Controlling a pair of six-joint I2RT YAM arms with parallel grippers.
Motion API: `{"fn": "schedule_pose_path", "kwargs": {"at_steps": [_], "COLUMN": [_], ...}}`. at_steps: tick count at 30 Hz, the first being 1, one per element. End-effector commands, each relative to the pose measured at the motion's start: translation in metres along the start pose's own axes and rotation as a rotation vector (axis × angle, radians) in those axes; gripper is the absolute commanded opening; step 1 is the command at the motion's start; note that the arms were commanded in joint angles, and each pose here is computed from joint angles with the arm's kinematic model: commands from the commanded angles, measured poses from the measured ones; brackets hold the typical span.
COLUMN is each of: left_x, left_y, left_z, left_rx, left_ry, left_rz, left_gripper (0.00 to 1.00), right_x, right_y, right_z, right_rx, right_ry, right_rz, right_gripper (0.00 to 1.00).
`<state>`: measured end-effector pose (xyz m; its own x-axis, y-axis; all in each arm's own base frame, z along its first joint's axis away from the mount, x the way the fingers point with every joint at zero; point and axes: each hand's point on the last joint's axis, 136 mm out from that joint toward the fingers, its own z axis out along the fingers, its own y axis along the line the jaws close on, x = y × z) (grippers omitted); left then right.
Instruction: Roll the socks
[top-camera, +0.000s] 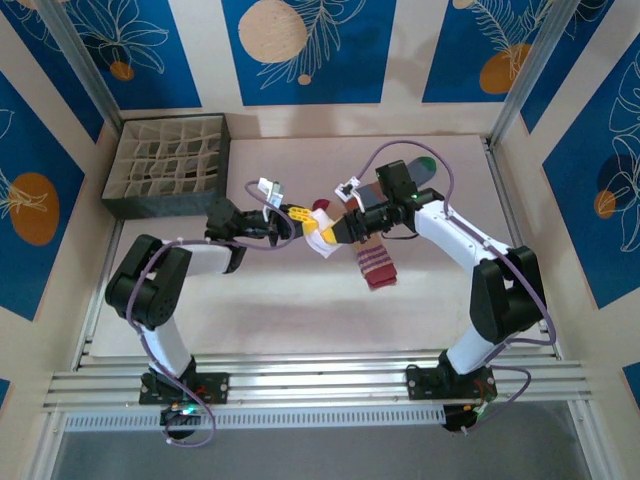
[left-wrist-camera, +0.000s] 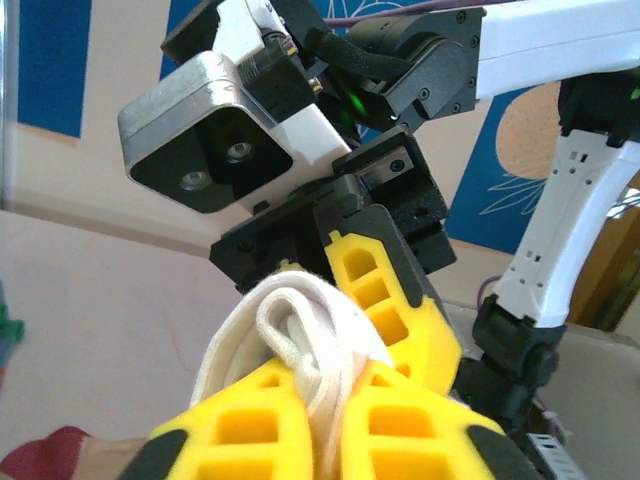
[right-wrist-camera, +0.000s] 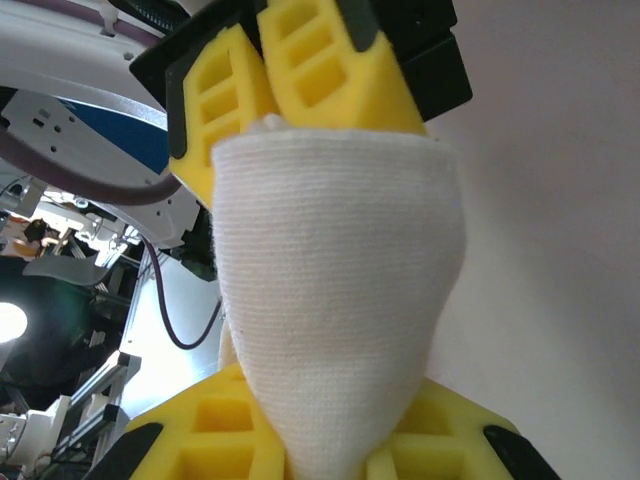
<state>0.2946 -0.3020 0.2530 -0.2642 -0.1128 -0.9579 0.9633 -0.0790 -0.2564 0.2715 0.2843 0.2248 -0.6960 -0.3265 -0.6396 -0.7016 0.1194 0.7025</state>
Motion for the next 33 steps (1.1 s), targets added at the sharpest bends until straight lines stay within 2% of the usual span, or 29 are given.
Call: {"fn": "schedule_pose_path", "kwargs": {"at_steps": [1,2,3,7,9,17,21,26,33], "left_x": [-0.012,-0.013,-0.015,-0.021,-0.022,-0.017,-0.017,-0.021,-0.035], "left_y": [-0.020,-0.021,-0.023,-0.025,-0.021,-0.009,-0.008,-0.004,-0.005], "left_z": [0.009,0.008,0.008,0.006,0.005,0.002,-0.001,-0.005,-0.008], "left_rx": [0.079,0.079,0.079,0.056,0.019,-0.180,-0.253,-0.333,-0.386], "left_ry": [0.018,0.017,0.014,0.003,0.011,0.154,0.210,0.220,0.200], "left_rz": [0.026,0.024,0.030,0.036,0.027,0.017,0.013,-0.002,-0.033], "left_gripper": [0.00,0.00,0.00,0.00,0.00,0.00,0.00,0.00,0.00], "right_x": [-0.019,-0.021,-0.023,-0.029,-0.029,-0.023,-0.028,-0.028,-0.025], "right_y": [0.037,0.031,0.028,0.016,0.011,0.005,0.009,0.015,0.000], "right_z": [-0.002,-0.004,-0.008,-0.022,-0.029,-0.023,-0.009,0.016,0.041], "right_rx": [-0.061,-0.014,0.031,0.193,0.283,0.439,0.397,0.343,0.372], "right_ry": [-0.025,-0.034,-0.048,-0.102,-0.126,-0.106,-0.086,-0.041,0.026], "right_rz": [-0.108,-0.117,-0.130,-0.176,-0.205,-0.279,-0.289,-0.310,-0.310], "right_gripper": [0.16,0.29,0.37,0.49,0.60,0.64,0.64,0.65,0.65]}}
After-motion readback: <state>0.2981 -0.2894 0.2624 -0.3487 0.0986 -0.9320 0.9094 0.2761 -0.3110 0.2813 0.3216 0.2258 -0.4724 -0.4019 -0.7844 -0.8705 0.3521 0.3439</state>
